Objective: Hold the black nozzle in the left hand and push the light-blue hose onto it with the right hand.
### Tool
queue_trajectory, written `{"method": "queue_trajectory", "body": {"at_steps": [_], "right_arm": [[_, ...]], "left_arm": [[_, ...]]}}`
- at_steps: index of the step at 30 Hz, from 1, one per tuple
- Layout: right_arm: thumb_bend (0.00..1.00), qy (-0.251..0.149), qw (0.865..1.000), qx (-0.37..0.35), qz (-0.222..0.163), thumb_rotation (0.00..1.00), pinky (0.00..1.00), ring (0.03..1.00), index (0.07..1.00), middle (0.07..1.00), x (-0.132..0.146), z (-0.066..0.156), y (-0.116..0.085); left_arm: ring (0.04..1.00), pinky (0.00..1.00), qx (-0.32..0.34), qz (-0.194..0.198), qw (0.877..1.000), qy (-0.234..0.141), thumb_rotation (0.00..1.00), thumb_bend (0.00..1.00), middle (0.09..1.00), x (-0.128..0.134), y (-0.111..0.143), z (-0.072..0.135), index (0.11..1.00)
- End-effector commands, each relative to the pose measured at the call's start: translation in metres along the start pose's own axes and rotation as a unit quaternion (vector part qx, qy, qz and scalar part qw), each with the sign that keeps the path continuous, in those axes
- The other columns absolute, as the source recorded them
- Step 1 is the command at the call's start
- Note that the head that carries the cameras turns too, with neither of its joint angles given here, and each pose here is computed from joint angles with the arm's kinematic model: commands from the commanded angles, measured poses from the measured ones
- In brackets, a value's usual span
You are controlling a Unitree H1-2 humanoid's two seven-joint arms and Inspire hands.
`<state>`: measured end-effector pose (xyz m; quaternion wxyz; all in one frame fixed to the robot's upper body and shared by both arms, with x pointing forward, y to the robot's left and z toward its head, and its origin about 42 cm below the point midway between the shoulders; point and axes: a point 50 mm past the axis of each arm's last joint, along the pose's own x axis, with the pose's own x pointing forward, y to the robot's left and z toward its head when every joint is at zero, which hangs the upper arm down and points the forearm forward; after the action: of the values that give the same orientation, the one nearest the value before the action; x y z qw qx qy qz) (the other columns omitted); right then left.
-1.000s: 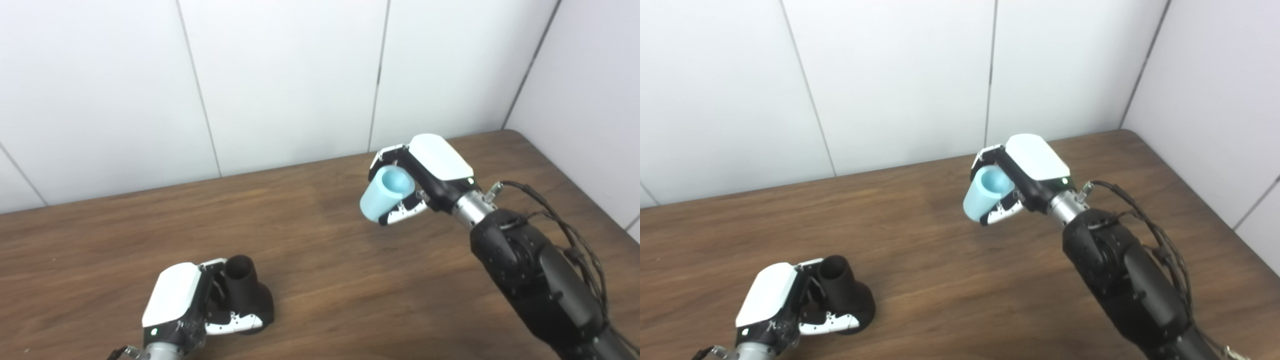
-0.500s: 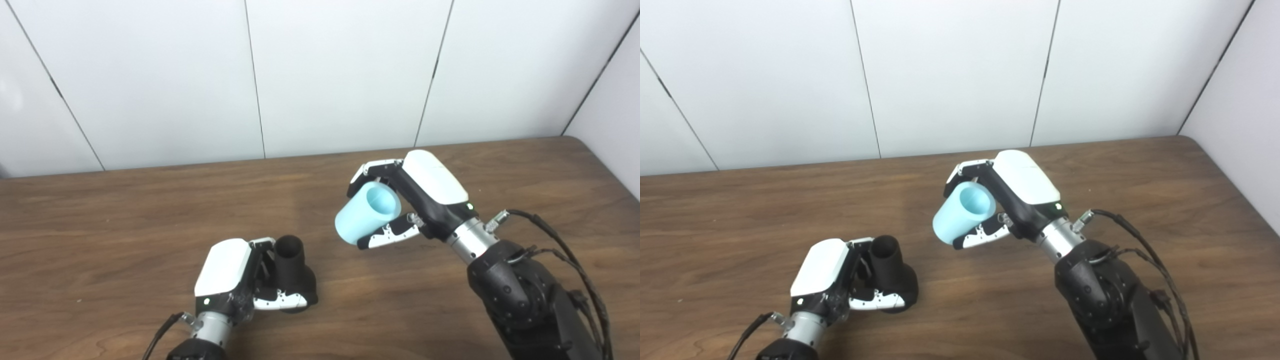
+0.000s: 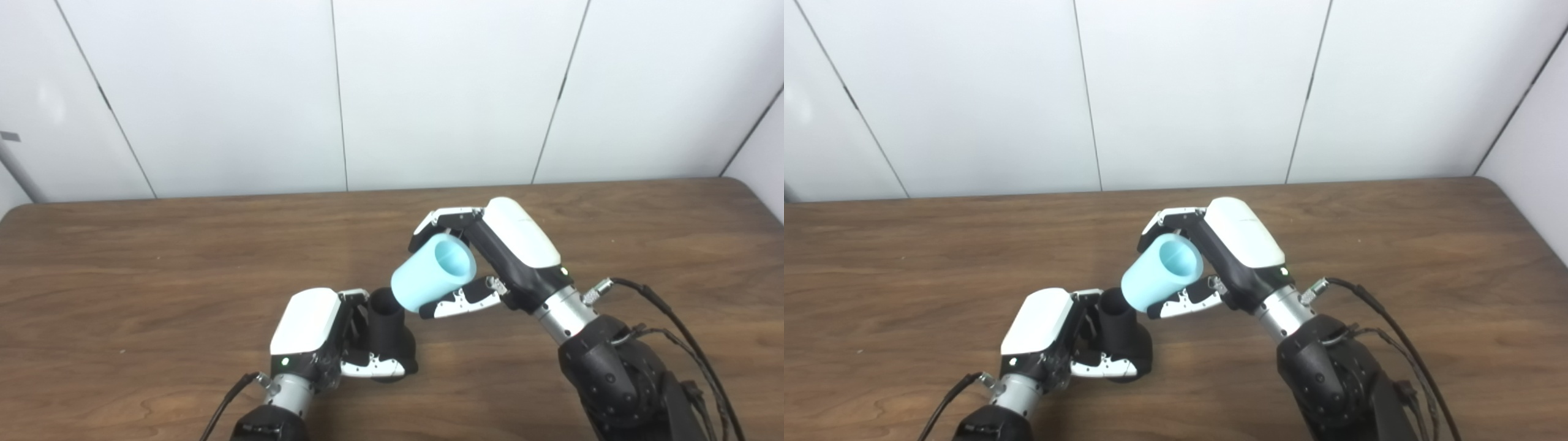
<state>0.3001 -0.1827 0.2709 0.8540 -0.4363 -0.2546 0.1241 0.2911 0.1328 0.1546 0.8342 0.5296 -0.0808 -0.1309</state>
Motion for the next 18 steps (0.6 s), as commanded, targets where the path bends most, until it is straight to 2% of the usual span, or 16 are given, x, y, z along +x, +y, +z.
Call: {"method": "queue_trajectory", "body": {"at_steps": [1,18], "right_arm": [[0.49,-0.037,0.999,-0.003,-0.025,0.00,0.30,0.405,0.525,0.517,0.007,0.012,-0.011],[0.49,-0.050,0.998,0.027,-0.023,0.00,0.33,0.390,0.526,0.508,0.007,0.018,-0.021]], "left_arm": [[0.417,0.34,0.002,-0.047,0.999,0.012,0.00,0.50,0.451,-0.006,-0.018,-0.001,0.516],[0.430,0.35,0.006,-0.052,0.999,0.016,0.00,0.51,0.473,-0.003,-0.019,0.002,0.503]]}}
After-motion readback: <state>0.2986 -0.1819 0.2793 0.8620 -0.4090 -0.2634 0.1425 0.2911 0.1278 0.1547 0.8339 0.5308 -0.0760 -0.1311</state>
